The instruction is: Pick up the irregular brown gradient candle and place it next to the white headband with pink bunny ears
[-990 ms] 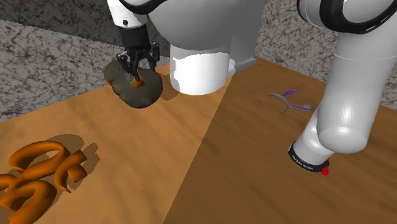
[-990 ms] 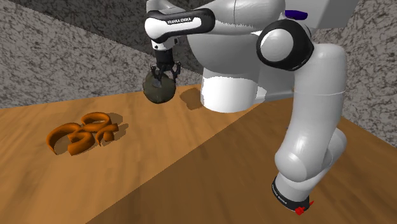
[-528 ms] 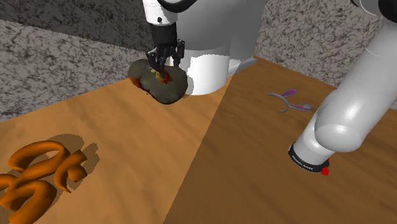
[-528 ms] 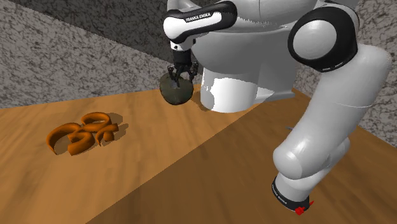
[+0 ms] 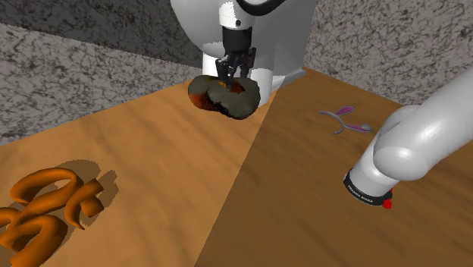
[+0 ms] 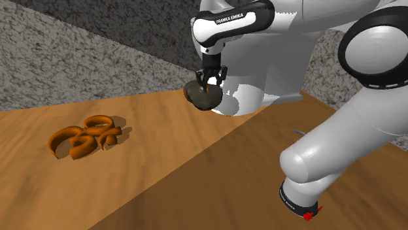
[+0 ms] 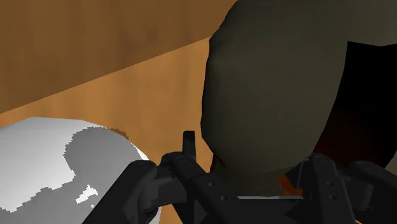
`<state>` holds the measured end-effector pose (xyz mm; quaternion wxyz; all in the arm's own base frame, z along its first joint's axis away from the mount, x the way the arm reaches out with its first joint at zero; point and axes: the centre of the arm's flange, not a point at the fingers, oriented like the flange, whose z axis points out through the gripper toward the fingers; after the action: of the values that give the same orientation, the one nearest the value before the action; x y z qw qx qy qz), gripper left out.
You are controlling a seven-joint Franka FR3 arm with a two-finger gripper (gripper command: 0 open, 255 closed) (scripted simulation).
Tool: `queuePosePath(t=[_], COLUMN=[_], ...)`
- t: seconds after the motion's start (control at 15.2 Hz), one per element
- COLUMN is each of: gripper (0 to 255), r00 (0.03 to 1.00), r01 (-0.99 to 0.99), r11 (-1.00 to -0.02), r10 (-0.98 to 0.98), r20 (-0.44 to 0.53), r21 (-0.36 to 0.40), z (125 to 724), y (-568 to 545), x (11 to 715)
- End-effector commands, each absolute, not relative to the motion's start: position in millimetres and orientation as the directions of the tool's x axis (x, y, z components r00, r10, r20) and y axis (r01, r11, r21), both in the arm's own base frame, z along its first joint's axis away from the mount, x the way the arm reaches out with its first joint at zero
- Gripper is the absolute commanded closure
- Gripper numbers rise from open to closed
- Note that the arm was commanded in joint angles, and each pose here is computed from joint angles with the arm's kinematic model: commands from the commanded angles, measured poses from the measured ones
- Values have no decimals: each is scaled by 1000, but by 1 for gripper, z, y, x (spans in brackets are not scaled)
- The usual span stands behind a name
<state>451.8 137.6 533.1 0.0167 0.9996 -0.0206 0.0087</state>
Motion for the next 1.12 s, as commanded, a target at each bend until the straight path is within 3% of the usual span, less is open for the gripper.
queuePosePath(t=[0.0,1.06], gripper=[255,255], r00=[999,999], r01=[-41,-41], r11=[-999,-999], r10=[-40,-40], r20=[20,20], r21=[32,32], z=[535,535], y=[116,-46], x=[435,300])
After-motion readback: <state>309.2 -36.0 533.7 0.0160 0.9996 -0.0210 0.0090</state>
